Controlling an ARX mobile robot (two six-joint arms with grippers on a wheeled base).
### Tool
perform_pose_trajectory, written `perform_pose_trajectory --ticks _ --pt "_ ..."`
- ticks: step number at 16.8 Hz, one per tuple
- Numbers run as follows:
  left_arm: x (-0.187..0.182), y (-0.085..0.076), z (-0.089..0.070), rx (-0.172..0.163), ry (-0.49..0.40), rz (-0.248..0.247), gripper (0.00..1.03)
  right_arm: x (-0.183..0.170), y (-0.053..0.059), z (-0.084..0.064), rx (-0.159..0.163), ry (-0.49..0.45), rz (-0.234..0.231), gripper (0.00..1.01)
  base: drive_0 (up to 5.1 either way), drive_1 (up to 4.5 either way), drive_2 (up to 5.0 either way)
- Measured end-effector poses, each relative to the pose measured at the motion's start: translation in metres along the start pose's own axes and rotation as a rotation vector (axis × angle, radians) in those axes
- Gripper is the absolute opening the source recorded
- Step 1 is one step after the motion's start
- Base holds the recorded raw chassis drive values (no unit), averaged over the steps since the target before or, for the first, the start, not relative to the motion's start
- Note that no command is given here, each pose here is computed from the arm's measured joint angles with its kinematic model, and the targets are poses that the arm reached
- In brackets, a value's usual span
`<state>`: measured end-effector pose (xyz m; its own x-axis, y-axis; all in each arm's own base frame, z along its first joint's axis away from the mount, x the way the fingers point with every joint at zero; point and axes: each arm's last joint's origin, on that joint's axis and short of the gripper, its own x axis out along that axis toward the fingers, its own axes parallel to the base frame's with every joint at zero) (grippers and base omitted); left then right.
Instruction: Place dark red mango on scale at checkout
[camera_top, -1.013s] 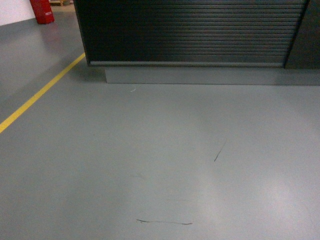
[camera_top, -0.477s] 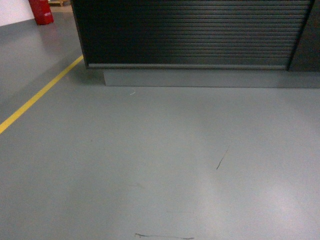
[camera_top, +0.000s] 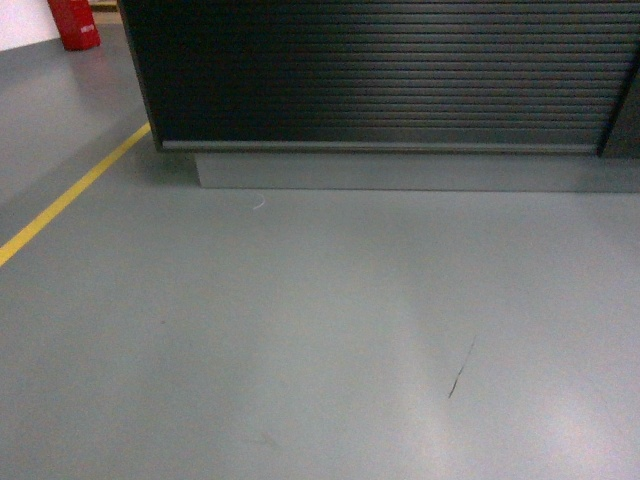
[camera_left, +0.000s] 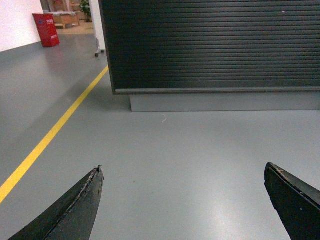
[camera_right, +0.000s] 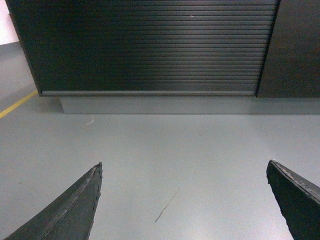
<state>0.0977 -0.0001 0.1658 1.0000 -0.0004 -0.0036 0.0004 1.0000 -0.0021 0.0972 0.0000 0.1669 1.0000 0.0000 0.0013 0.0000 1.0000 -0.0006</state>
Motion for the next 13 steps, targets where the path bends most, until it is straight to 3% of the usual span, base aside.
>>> perform_pose_trajectory --ticks 13 --pt "0.0000 0.0000 0.0006 0.000 -0.006 -0.001 0.98 0.0000 0.0000 0.0004 0.000 -0.004 0.000 0.98 -0.1 3.97 -4.1"
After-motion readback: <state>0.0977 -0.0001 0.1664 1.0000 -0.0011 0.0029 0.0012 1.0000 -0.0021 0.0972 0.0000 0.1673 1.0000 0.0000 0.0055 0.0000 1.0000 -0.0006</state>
